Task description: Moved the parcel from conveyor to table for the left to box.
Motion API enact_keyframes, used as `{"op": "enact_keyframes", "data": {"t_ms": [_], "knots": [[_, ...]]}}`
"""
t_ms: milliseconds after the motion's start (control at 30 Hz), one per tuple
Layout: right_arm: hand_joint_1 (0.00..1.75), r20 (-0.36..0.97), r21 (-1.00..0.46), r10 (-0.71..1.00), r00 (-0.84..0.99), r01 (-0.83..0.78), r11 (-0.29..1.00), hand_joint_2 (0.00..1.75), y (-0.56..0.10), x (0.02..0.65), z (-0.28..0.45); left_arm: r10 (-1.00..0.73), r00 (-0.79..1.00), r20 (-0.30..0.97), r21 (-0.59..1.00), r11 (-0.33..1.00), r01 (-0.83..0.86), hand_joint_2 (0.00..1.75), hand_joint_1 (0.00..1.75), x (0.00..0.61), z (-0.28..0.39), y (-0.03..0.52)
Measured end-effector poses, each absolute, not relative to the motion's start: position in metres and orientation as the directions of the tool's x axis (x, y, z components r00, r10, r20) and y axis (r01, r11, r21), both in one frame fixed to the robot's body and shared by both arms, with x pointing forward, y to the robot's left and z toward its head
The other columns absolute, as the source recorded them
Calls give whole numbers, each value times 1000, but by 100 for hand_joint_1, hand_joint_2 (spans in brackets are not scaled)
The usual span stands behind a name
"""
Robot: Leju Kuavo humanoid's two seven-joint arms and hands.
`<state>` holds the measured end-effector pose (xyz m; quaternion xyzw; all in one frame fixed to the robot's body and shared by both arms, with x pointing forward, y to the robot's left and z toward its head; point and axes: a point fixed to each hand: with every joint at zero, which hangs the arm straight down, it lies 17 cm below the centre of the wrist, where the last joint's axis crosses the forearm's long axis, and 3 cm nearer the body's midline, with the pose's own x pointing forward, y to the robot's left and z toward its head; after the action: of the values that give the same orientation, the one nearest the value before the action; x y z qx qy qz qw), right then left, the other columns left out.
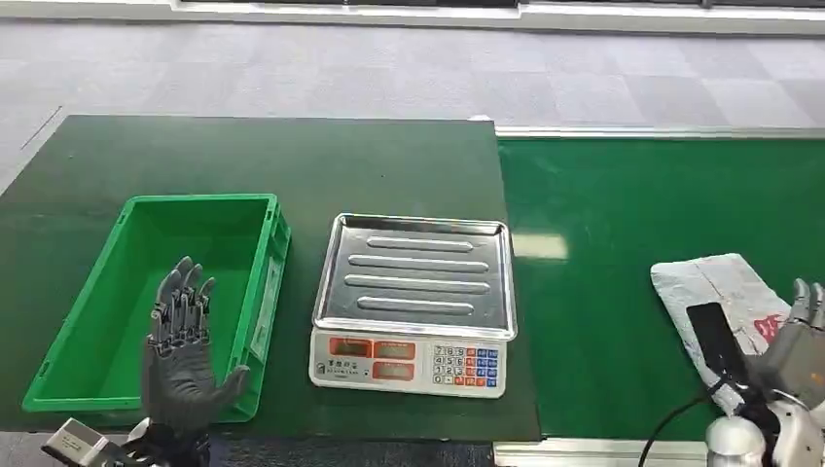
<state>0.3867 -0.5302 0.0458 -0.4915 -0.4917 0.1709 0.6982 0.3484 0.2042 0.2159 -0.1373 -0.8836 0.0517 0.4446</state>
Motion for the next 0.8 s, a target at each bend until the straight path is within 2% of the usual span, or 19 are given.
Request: {"op": "enact_keyframes", "data": {"t_ms": [67, 167, 267, 433, 467, 500, 800], "knots": [[0, 428, -863, 657, 620, 65, 500, 175, -567, 378, -9, 297, -570, 766, -212, 954, 212, 175, 0, 352, 219, 200], [0, 279, -827, 603, 747, -132, 546, 175, -603, 344, -67, 308, -565, 765, -216, 950, 226, 175, 0, 356, 219, 196], [0, 192, -776, 555, 809, -222, 591, 175, -618, 315, -97, 313, -559, 768, -217, 948, 233, 175, 0, 358, 218, 193], [0, 120, -713, 505, 855, -280, 642, 175, -627, 297, -111, 321, -547, 773, -215, 944, 251, 175, 0, 363, 217, 187], [10, 110, -700, 502, 858, -292, 652, 175, -626, 294, -114, 322, -546, 773, -214, 944, 253, 175, 0, 365, 217, 187], [175, 105, -692, 500, 859, -298, 658, 175, -626, 293, -115, 323, -544, 775, -214, 943, 255, 175, 0, 366, 216, 186], [175, 118, -682, 507, 854, -302, 666, 175, -626, 288, -120, 327, -525, 786, -218, 941, 260, 175, 0, 369, 207, 182]]}}
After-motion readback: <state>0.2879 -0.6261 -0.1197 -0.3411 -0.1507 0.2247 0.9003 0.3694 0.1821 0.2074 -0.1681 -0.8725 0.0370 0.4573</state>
